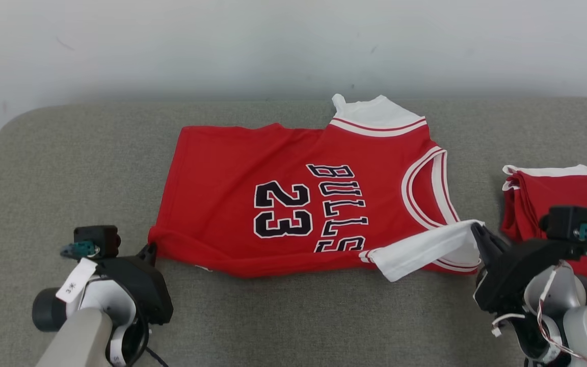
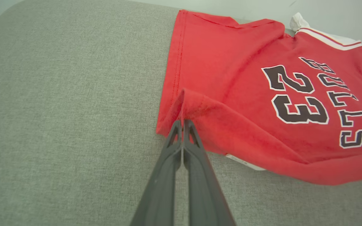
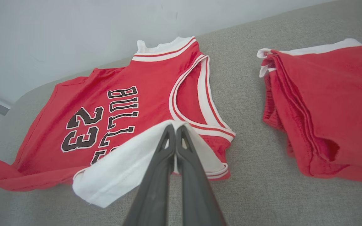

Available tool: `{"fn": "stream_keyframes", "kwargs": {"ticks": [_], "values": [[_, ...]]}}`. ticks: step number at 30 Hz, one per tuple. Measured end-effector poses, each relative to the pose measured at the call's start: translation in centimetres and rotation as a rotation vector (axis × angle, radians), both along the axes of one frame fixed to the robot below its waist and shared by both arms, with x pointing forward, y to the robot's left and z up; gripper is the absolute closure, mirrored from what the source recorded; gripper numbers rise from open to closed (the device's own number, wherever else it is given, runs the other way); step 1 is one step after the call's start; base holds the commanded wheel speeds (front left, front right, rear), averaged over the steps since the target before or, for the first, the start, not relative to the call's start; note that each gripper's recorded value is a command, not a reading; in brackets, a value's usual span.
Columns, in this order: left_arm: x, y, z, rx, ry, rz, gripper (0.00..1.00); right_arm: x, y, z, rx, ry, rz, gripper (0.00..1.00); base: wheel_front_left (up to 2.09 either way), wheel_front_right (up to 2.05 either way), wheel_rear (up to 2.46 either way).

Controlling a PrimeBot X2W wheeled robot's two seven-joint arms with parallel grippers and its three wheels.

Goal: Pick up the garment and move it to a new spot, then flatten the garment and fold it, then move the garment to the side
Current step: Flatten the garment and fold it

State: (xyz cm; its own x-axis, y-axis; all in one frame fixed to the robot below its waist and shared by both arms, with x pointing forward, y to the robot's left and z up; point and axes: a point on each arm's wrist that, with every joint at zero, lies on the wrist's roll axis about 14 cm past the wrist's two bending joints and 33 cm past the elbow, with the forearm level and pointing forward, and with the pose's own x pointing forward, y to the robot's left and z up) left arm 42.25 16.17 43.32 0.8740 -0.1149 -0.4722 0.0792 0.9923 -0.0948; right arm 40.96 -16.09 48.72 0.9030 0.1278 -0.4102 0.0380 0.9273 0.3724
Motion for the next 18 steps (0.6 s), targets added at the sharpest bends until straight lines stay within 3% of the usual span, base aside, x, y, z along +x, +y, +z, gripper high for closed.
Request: {"fn": "stream_keyframes", "kwargs": {"ticks": [18], "values": [[3.3, 0.5, -0.4, 0.044, 0.057, 0.004, 1.0, 5.3, 1.0, 0.0, 0.024, 0.03, 0.01, 1.0, 0.0, 0.0, 0.0]]}}
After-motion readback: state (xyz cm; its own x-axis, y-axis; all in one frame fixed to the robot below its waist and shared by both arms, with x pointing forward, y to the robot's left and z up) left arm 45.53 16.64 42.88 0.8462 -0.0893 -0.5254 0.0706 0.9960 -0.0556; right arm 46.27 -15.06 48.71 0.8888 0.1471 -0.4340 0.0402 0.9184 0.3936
